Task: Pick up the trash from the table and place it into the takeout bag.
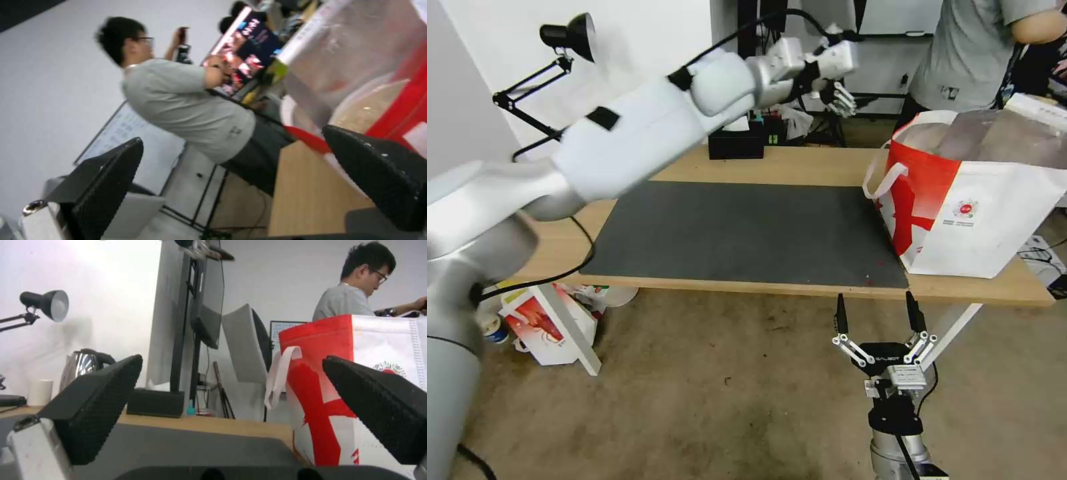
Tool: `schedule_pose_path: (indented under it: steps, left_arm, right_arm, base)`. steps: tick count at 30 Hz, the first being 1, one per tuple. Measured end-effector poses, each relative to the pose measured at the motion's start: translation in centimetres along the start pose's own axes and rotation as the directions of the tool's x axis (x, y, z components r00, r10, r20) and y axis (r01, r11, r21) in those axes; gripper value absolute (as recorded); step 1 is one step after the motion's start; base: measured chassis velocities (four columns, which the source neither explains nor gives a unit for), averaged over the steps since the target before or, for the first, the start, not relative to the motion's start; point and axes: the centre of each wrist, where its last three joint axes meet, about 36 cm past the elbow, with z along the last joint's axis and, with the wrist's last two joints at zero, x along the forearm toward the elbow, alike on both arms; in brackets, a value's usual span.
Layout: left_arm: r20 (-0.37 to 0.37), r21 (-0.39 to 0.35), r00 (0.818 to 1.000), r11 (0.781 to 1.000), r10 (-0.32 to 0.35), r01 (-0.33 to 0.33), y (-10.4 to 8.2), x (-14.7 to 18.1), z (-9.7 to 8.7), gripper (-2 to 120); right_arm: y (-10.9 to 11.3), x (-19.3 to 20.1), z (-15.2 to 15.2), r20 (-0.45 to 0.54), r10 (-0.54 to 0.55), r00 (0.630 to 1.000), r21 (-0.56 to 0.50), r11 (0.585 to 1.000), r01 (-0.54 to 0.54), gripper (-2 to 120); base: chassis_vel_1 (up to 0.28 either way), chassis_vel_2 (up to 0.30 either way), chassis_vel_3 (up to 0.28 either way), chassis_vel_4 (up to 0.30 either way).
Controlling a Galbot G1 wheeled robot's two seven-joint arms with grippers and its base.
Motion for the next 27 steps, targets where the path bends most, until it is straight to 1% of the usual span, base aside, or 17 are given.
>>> schedule_pose_path:
  steps: [3,4,5,7,9,11,12,14,15,18,19,21,22,24,25,26,27]
  left_arm:
    - [0.008,0.031,0.995,0.995,-0.097,0.096,0.1,3.4,-0.7,100]
    - [0.008,0.031,0.995,0.995,-0.097,0.096,0.1,3.4,-0.7,100]
    - [0.013,0.056,0.988,0.987,-0.154,0.153,0.2,5.4,-0.9,100]
    - [0.004,0.063,0.978,0.976,-0.209,0.209,0.5,8.2,-0.8,100]
    - [-0.001,0.064,0.974,0.972,-0.226,0.226,0.6,9.2,-0.7,100]
    - [-0.018,0.062,0.964,0.962,-0.264,0.265,0.4,11.7,-0.6,100]
    - [-0.018,0.062,0.964,0.962,-0.264,0.265,0.4,11.7,-0.6,100]
    - [-0.032,0.061,0.954,0.952,-0.298,0.299,0.1,13.8,-0.3,100]
    - [-0.032,0.061,0.954,0.952,-0.298,0.299,0.1,13.8,-0.3,100]
    - [-0.047,0.072,0.934,0.931,-0.355,0.357,-0.1,17.0,0.3,100]
    - [-0.047,0.072,0.934,0.931,-0.355,0.357,-0.1,17.0,0.3,100]
    - [-0.034,0.068,0.918,0.915,-0.395,0.397,0.2,19.5,0.3,100]
    - [-0.034,0.068,0.918,0.915,-0.395,0.397,0.2,19.5,0.3,100]
    - [-0.017,0.064,0.899,0.897,-0.437,0.437,0.2,22.3,0.3,100]
    - [-0.017,0.064,0.899,0.897,-0.437,0.437,0.2,22.3,0.3,100]
    - [-0.017,0.066,0.894,0.892,-0.447,0.447,0.0,23.1,0.4,100]
    - [-0.024,0.074,0.882,0.879,-0.471,0.471,-0.8,25.1,0.7,100]
  right_arm:
    - [0.0,0.0,0.0,0.000,0.000,1.000,0.000,1.000,0.000,100]
    - [0.0,0.0,0.0,0.000,0.000,1.000,0.000,1.000,0.000,100]
    - [0.0,0.0,0.0,0.000,0.000,1.000,0.000,1.000,0.000,100]
    - [0.0,0.0,0.0,0.000,0.000,1.000,0.000,1.000,0.000,100]
    - [0.0,0.0,0.0,0.000,0.000,1.000,0.000,1.000,0.000,100]
    - [0.0,0.0,0.0,0.000,0.000,1.000,0.000,1.000,0.000,100]
    - [0.0,0.0,0.0,0.000,0.000,1.000,0.000,1.000,0.000,100]
    - [0.0,0.0,0.0,0.000,0.000,1.000,0.000,1.000,0.000,100]
    - [0.0,0.0,0.0,0.000,0.000,1.000,0.000,1.000,0.000,100]
    - [0.0,0.0,0.0,0.000,0.000,1.000,0.000,1.000,0.000,100]
    - [0.0,0.0,0.0,0.000,0.000,1.000,0.000,1.000,0.000,100]
    - [0.0,0.0,0.0,0.000,0.000,1.000,0.000,1.000,0.000,100]
    - [0.0,0.0,0.0,0.000,0.000,1.000,0.000,1.000,0.000,100]
    - [0.0,0.0,0.0,0.000,0.000,1.000,0.000,1.000,0.000,100]
    - [0.0,0.0,0.0,0.000,0.000,1.000,0.000,1.000,0.000,100]
    - [0.0,0.0,0.0,0.000,0.000,1.000,0.000,1.000,0.000,100]
    - [0.0,0.0,0.0,0.000,0.000,1.000,0.000,1.000,0.000,100]
  base:
    - [0.000,0.000,0.000,0.000]
    - [0.000,0.000,0.000,0.000]
    - [0.000,0.000,0.000,0.000]
    - [0.000,0.000,0.000,0.000]
    - [0.000,0.000,0.000,0.000]
    - [0.000,0.000,0.000,0.000]
    - [0.000,0.000,0.000,0.000]
    - [0.000,0.000,0.000,0.000]
    - [0.000,0.000,0.000,0.000]
    - [0.000,0.000,0.000,0.000]
    - [0.000,0.000,0.000,0.000]
    - [0.000,0.000,0.000,0.000]
    - [0.000,0.000,0.000,0.000]
    - [0.000,0.000,0.000,0.000]
    - [0.000,0.000,0.000,0.000]
    - [0.000,0.000,0.000,0.000]
    - [0.000,0.000,0.000,0.000]
